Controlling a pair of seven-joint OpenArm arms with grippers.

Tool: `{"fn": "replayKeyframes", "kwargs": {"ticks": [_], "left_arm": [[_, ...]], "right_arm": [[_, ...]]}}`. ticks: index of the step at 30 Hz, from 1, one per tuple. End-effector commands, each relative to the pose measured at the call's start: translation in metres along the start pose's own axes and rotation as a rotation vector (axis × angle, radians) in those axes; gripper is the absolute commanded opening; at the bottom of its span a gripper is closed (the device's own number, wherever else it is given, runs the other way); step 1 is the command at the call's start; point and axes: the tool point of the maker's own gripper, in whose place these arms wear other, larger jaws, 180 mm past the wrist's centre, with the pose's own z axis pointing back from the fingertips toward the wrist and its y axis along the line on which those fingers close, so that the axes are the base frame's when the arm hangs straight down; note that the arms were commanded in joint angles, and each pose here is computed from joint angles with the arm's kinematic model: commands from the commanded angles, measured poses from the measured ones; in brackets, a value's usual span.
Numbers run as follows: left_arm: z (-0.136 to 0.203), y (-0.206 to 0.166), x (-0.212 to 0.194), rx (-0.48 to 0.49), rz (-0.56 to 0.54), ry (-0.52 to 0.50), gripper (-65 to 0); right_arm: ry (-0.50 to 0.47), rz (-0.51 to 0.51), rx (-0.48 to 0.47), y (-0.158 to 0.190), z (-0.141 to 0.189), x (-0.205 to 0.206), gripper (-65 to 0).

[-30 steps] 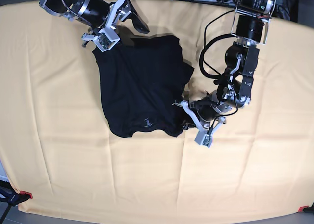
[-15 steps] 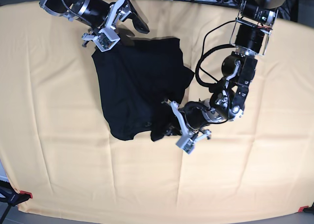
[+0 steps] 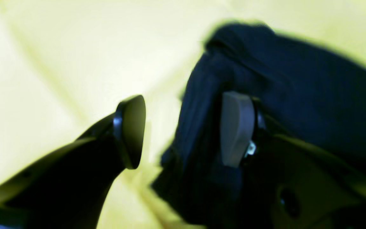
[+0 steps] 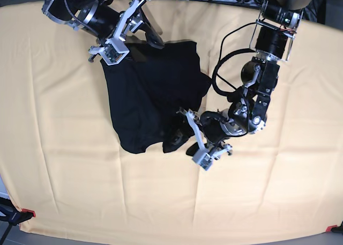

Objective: Fold the T-shirt properly
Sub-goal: 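Press and smooth the bundle's edge with the left gripper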

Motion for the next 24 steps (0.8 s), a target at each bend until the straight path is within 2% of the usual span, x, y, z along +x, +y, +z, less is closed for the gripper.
{"fn": "replayKeyframes", "kwargs": {"ticks": [1,4,5,6,7,9,10,13,18,20,24], "left_arm": [[0.007,0.008,0.029,0.008,-0.005,-0.078,-27.5],[0.02,0.024,0.034,0.025,0.073,-0.094,-27.5],[0.024,0.027,0.035,0.021,0.106,-0.098,-28.1],[0.027,0.029,0.035,0.012,0.137,-0.094,-31.2],[0.03,0.03,0.033,0.0,0.161,-0.083,-38.2],[0.035,0.029,0.028,-0.029,0.171,-0.055,-59.1],[0.037,0.028,0.026,-0.044,0.166,-0.045,-65.0],[0.043,0.022,0.025,-0.099,0.143,-0.046,-65.0],[0.047,-0.019,0.026,-0.312,0.084,-0.049,-65.0],[0.046,-0.027,0.022,-0.344,0.04,-0.034,-65.0],[0.041,-0.031,0.012,-0.341,0.004,0.009,-65.0]], "right_arm": [[-0.055,0.02,0.006,0.001,0.001,0.014,-32.2],[-0.063,0.076,-0.045,-0.012,-0.001,0.022,-32.3],[-0.068,0.089,-0.086,-0.021,-0.001,0.026,-34.0],[-0.075,0.102,-0.132,-0.031,-0.001,0.029,-38.7],[-0.085,0.111,-0.175,-0.04,0.0,0.033,-45.6],[-0.086,0.124,-0.227,-0.051,0.002,0.036,-61.3],[-0.086,0.134,-0.235,-0.053,0.002,0.038,-65.0],[-0.08,0.144,-0.226,-0.058,-0.004,0.036,-65.0],[-0.029,0.098,-0.205,-0.076,-0.023,0.016,-65.0],[0.005,0.085,-0.201,-0.086,-0.029,0.005,-65.0],[0.083,0.099,-0.192,-0.099,-0.03,-0.018,-65.0]]}}
